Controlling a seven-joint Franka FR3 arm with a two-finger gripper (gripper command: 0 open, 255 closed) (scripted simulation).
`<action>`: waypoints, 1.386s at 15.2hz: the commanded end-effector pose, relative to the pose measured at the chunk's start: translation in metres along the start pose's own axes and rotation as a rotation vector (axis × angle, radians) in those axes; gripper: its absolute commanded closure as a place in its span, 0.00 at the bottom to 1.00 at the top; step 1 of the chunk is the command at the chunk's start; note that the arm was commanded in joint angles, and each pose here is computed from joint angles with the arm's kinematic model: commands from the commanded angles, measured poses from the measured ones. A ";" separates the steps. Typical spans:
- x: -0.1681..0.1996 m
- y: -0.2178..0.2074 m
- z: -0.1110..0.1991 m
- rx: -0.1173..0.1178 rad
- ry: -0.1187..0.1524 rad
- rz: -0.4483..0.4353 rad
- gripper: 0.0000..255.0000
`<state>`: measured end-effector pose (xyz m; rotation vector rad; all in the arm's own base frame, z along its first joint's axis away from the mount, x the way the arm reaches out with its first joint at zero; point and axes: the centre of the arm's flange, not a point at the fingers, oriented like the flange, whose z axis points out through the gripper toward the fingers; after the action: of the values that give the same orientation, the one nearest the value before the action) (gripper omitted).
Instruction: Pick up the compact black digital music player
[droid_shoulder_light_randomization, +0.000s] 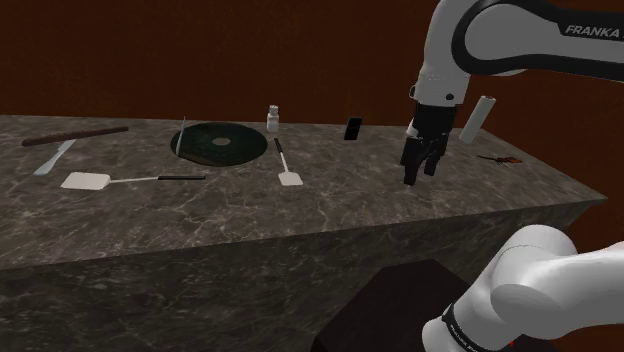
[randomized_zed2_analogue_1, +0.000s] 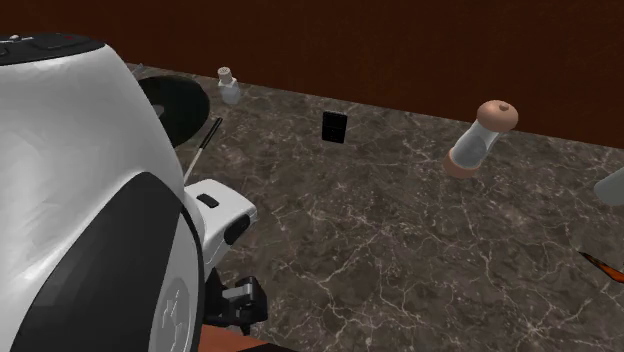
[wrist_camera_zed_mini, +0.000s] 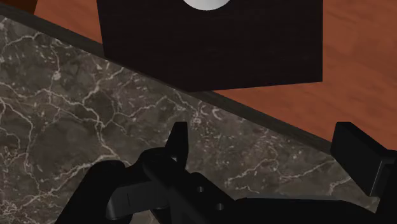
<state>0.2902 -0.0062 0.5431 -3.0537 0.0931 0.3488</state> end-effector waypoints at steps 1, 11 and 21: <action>0.000 0.000 0.000 0.000 0.000 0.000 0.00; 0.114 0.040 -0.007 -0.001 0.070 0.188 0.00; 0.218 0.101 -0.022 -0.002 0.139 0.376 0.00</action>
<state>0.4904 -0.1148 0.5103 -3.0497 0.6475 0.1620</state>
